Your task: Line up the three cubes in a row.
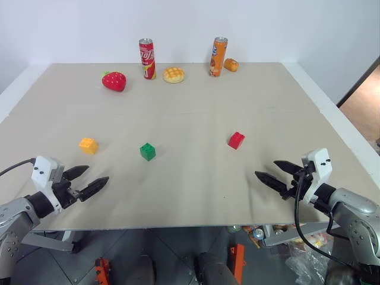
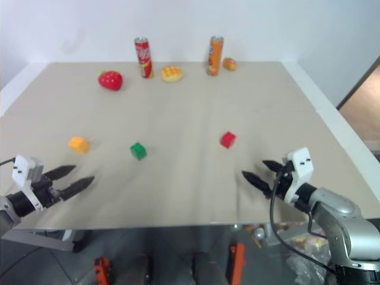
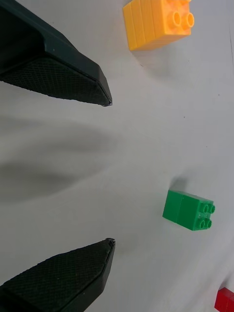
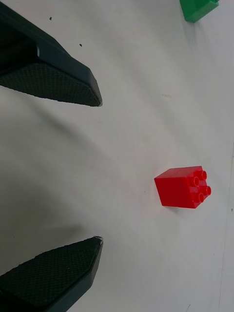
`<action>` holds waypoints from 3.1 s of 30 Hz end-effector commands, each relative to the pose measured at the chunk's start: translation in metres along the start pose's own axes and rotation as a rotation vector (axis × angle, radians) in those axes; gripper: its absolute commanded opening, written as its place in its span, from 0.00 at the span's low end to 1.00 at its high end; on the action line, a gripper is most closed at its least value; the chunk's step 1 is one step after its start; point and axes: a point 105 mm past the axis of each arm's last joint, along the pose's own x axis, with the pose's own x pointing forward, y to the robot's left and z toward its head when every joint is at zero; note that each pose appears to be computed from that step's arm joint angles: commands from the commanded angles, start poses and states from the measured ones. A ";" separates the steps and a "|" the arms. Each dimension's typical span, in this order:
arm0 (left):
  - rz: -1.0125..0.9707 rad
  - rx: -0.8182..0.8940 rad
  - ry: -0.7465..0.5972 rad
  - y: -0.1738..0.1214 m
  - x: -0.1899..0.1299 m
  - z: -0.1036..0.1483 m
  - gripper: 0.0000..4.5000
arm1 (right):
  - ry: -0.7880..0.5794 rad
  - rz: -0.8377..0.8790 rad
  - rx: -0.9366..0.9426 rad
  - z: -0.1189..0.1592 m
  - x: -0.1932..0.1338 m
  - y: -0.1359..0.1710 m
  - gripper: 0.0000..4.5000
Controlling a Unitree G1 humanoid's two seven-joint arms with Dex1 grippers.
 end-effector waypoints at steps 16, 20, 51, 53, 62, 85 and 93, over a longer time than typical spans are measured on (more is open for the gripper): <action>-0.452 0.163 -0.161 -0.077 0.039 0.068 1.00 | -0.039 0.037 -0.121 0.017 0.048 -0.006 0.99; -0.584 0.170 -0.190 -0.104 0.047 0.080 1.00 | -0.039 0.077 -0.143 0.019 0.072 -0.011 0.99; -0.528 0.151 -0.244 -0.104 0.053 0.085 1.00 | -0.105 0.173 -0.173 0.036 0.125 -0.018 0.31; -0.528 0.152 -0.248 -0.104 0.053 0.086 1.00 | -0.106 0.174 -0.172 0.036 0.125 -0.017 0.27; -0.542 0.057 -0.231 -0.091 0.036 0.093 1.00 | -0.096 0.354 -0.165 0.048 0.114 0.007 0.27; -0.500 -0.027 -0.170 -0.072 0.015 0.085 1.00 | 0.125 0.830 -0.473 0.022 0.105 0.072 0.27; -0.495 -0.035 -0.172 -0.073 0.013 0.087 1.00 | 0.117 0.885 -0.496 0.018 0.107 0.087 0.27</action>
